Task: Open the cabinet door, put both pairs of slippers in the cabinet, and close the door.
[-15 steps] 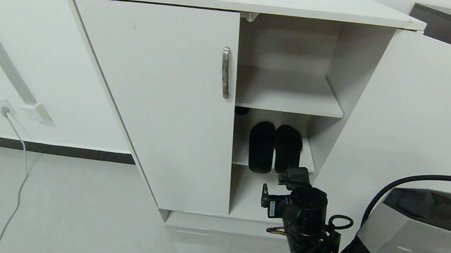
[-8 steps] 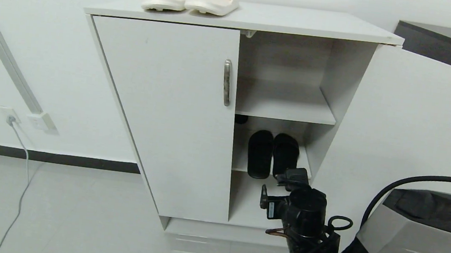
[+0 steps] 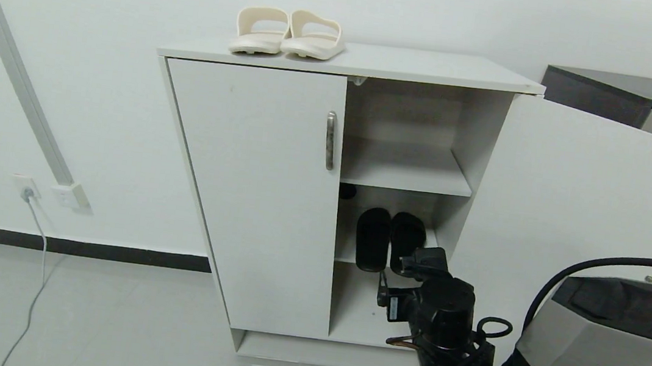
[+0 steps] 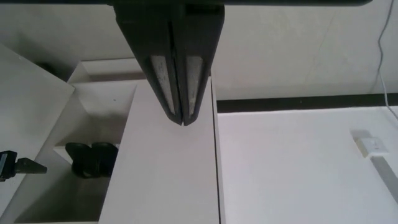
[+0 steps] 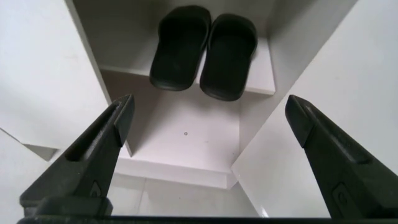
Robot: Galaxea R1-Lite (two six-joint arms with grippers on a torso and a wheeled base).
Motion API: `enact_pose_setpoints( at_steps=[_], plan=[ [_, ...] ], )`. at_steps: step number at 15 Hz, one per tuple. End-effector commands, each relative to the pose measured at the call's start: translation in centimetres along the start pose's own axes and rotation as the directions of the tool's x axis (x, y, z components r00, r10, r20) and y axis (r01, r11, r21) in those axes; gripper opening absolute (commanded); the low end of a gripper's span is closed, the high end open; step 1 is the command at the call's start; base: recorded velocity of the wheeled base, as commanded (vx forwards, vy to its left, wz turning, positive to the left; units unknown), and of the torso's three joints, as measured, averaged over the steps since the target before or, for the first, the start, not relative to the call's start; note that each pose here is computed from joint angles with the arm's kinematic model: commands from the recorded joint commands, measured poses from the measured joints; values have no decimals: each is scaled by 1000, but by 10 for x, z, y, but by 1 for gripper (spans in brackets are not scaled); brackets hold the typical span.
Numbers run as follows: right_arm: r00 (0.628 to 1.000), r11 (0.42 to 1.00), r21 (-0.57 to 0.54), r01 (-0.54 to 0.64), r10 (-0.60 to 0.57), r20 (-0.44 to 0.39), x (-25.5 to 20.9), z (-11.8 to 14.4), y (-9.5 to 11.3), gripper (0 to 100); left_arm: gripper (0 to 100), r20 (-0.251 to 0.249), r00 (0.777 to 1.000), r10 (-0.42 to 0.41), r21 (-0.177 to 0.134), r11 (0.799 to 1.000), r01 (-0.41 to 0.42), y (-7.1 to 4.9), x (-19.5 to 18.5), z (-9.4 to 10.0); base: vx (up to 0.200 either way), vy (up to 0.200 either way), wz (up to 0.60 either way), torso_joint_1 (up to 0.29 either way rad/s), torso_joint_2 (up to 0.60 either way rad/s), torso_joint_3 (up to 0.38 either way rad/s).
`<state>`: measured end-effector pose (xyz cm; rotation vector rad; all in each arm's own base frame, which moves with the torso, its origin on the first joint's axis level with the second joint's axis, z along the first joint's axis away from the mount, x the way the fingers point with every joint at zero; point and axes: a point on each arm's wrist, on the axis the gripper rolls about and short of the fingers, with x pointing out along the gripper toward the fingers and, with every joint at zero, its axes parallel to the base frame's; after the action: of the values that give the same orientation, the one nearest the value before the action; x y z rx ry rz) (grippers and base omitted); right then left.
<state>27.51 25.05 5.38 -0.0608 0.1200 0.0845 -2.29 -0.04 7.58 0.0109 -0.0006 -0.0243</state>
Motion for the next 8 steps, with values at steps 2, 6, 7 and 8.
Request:
enact_pose_setpoints(
  at_steps=[2,6,7,8],
  plan=[
    [1000,1000,-6,2,-2,-8,-1,-4,-2,100,0,-2,1000,0,0,1000,0,0,0,0,0,0,0,-1,1,25],
    [1000,1000,2,0,0,3,-1,-3,-4,100,0,-2,1000,0,1,1000,0,0,0,0,0,0,0,0,0,0],
    [1000,1000,1,0,0,1,-1,-3,-4,100,0,-2,1000,-2,1,1000,2,0,0,0,0,0,0,0,0,0],
    [1000,1000,-1,-2,2,-1,-2,-4,-4,100,0,-2,1000,-2,1,1000,2,0,0,0,0,200,0,-2,2,12]
  ],
)
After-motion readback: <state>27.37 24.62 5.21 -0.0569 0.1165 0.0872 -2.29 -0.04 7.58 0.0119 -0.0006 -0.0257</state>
